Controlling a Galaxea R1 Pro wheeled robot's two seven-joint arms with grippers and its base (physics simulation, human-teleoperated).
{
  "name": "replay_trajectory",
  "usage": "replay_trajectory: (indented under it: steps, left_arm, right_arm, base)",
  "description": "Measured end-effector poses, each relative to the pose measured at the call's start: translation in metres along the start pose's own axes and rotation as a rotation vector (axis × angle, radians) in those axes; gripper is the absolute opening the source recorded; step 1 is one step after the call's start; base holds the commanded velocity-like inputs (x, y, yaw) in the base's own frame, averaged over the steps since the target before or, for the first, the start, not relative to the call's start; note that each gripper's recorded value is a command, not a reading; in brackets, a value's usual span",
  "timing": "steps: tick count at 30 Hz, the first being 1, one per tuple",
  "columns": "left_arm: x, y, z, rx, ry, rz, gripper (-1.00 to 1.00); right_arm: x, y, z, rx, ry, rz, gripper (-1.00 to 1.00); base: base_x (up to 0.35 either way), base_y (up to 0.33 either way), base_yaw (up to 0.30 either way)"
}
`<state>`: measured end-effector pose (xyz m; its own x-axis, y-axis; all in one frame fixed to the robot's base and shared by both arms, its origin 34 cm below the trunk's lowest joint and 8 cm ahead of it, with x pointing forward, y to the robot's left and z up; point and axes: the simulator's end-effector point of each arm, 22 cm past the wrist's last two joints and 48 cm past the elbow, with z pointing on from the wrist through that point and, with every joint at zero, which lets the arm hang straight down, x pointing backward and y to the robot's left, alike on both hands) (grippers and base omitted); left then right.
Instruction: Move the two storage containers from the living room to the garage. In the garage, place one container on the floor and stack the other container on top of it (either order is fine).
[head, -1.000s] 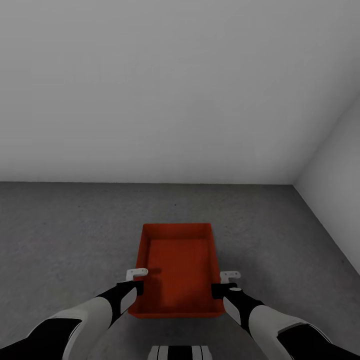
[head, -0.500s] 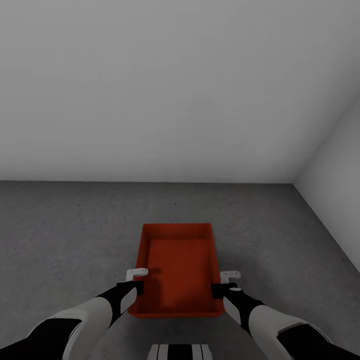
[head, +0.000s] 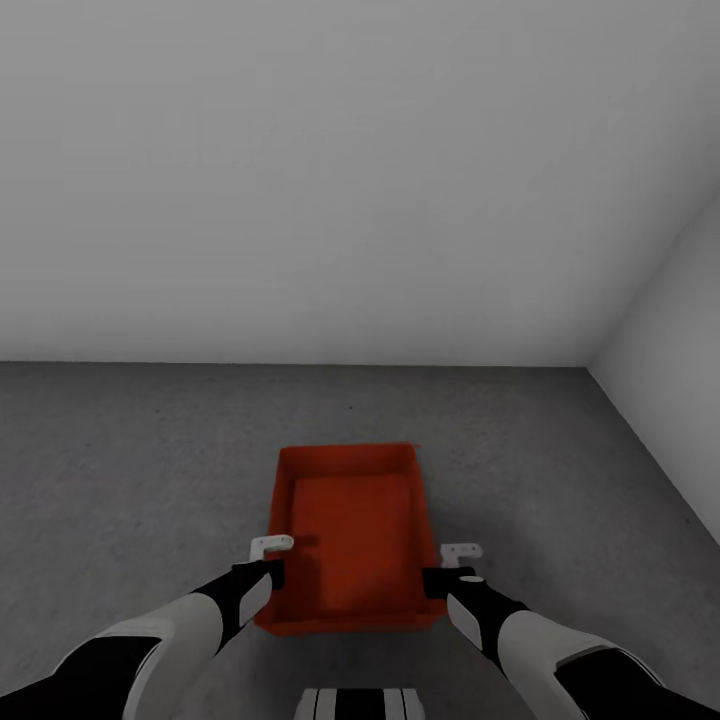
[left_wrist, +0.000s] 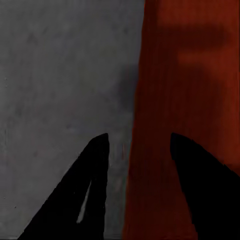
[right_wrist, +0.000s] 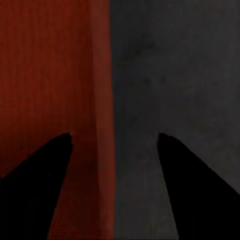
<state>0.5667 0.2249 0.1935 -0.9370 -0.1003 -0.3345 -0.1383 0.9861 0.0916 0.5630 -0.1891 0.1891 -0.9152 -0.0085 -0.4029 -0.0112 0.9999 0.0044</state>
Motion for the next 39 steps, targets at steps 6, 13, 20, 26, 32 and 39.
replay_trajectory:
  steps: [6,13,20,26,32,39]
  left_arm:
    - [0.0006,-0.0005,0.0000,0.001,0.001,0.001,1.00]
    - [0.0000,-0.0002,0.0000,0.001,-0.001,-0.001,1.00]
    - [-0.0003,-0.0002,0.0000,0.001,-0.002,-0.001,1.00]
    - [-0.0001,-0.0010,-0.0002,0.002,-0.001,-0.001,1.00]
    - [0.0003,-0.0008,-0.0001,0.002,0.000,-0.001,1.00]
    - [-0.0025,0.0000,-0.0057,0.001,0.005,0.000,1.00]
  right_arm:
    - [0.0000,-0.0002,0.0000,0.002,0.000,-0.001,1.00]
    - [-0.0003,-0.0002,0.0000,0.002,0.000,-0.002,1.00]
    - [0.0000,-0.0002,0.0000,0.002,0.000,-0.002,1.00]
    - [-0.0001,-0.0002,0.0000,0.002,0.000,-0.002,1.00]
    - [0.0001,-0.0002,0.0000,0.002,0.000,-0.002,1.00]
    - [-0.0042,-0.0003,-0.0055,0.003,0.000,-0.002,1.00]
  base:
    - [0.000,0.000,0.000]
    - [0.000,0.000,0.000]
    - [0.000,0.000,0.000]
    - [0.000,0.000,0.000]
    - [0.000,0.000,0.000]
    - [0.000,0.000,0.000]
